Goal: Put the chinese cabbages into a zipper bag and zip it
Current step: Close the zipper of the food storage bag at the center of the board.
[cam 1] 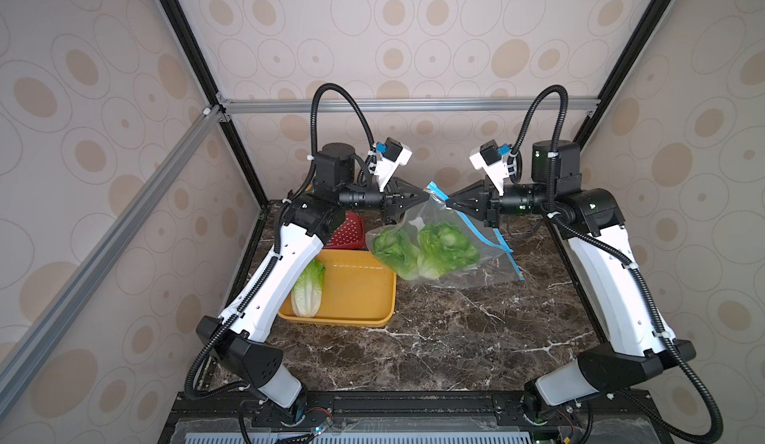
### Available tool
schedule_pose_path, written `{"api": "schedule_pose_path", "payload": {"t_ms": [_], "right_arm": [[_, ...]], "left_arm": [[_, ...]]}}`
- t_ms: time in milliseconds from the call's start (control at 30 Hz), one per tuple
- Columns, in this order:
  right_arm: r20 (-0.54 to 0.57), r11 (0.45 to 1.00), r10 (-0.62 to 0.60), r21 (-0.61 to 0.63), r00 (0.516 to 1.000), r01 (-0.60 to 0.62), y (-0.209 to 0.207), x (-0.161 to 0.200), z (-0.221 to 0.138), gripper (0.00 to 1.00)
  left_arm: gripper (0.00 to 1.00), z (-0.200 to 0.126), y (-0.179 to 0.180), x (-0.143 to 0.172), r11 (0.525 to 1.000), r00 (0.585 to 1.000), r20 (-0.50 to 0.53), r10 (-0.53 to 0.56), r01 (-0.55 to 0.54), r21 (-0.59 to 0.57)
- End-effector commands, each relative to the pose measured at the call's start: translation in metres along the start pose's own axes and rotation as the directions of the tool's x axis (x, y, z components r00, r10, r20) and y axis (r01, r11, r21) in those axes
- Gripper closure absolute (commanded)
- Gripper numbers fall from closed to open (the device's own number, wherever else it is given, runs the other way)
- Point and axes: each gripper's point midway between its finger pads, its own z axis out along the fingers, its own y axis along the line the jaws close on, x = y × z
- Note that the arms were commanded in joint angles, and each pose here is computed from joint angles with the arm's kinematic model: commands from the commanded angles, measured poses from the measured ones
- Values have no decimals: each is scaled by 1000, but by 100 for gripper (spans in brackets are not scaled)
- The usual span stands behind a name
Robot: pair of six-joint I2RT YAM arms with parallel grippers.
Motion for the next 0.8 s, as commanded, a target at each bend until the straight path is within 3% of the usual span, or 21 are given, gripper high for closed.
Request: {"api": "schedule_pose_path", "payload": {"t_ms": [0,133,433,767], "right_arm": [[-14,1000,18,19,1000,-17,4,2,-12,100],[-15,998,47,48,999,-46,4,8,-17,100],[-27,976,125,181,992,-118,0,30,-44,100],[-50,877,258,431,965,-212,-10,69,-83,100]], "left_arm": [[100,-29,-11,-47,993,986,119,113,-107,-56],[100,-47,6,-57,988,984,156,86,-64,-143],[100,-81,51,-53,925,987,153,38,23,-378],[100,-97,86,-35,857,990,137,-21,89,-508]]}}
